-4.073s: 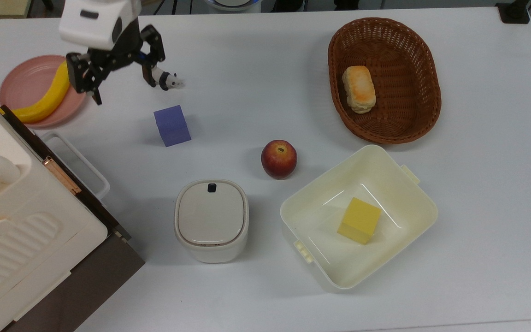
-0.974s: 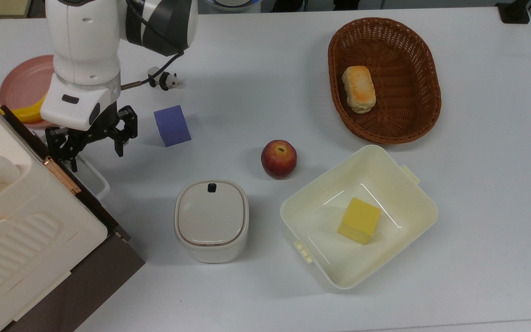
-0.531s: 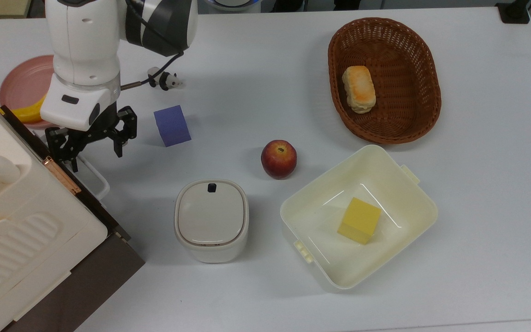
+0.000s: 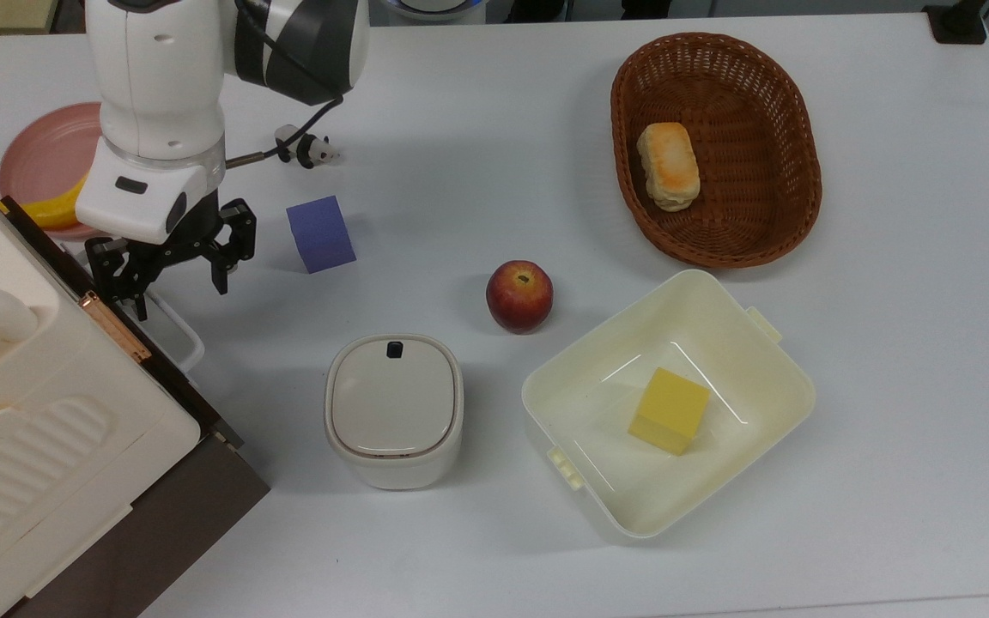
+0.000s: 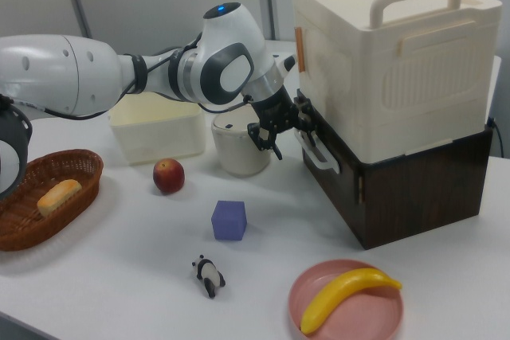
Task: Slide open the drawer
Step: 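Lower the gripper and close it on the drawer handle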
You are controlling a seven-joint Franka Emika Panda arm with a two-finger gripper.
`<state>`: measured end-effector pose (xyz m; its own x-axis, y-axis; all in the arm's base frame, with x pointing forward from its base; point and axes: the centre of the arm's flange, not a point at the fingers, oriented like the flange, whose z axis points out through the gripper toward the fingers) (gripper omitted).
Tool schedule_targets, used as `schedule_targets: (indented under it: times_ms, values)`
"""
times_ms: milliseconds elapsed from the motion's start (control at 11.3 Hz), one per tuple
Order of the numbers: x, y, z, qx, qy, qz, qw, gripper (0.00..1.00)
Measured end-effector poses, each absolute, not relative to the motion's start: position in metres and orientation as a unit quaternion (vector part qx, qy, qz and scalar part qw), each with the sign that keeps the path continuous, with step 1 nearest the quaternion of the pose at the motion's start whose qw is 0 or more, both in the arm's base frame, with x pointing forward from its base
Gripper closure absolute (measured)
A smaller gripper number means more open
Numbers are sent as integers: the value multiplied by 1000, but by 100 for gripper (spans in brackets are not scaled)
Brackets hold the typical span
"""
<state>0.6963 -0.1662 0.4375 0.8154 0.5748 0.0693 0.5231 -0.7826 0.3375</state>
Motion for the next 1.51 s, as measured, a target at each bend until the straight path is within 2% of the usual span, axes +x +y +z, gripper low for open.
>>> schedule_targets:
  times_ms: [177,1417,1505]
  values:
    - [696,-165,438,940,292,85,153,21]
    - [701,-161,451,949,254,103,155,21]
    - [701,-161,451,949,253,104,155,27]
